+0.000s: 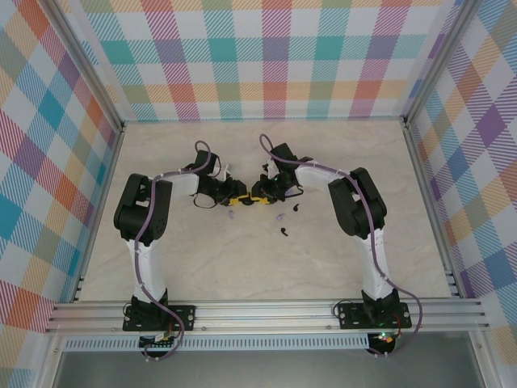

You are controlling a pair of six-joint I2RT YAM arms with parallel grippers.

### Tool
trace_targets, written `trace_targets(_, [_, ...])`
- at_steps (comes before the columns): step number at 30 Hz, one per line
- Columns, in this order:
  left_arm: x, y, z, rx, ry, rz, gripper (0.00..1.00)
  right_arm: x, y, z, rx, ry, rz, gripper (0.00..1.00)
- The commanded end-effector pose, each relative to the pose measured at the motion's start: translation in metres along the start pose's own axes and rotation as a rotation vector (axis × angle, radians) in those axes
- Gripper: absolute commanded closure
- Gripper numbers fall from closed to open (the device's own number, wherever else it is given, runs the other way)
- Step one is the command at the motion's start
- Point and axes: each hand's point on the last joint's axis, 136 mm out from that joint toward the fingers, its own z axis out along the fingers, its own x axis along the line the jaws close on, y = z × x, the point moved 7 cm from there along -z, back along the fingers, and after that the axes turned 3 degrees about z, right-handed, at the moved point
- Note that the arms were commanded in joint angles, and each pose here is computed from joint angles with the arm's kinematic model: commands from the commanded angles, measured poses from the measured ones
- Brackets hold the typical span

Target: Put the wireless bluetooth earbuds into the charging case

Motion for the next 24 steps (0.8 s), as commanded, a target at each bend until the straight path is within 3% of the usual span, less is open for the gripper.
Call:
trace_targets(1, [-0.0202, -0.0046, -0.0091, 0.006, -0.074, 0.032, 0.63, -0.0103, -0.0001, 0.0106, 0.014, -0.043, 0.018, 0.75])
trace_targets(24, [-0.0286, -0.0035, -0.0067, -0.011, -0.128, 0.023, 0.61, -0.0085, -0.001, 0.0096, 0.021, -0.025, 0.014, 0.79])
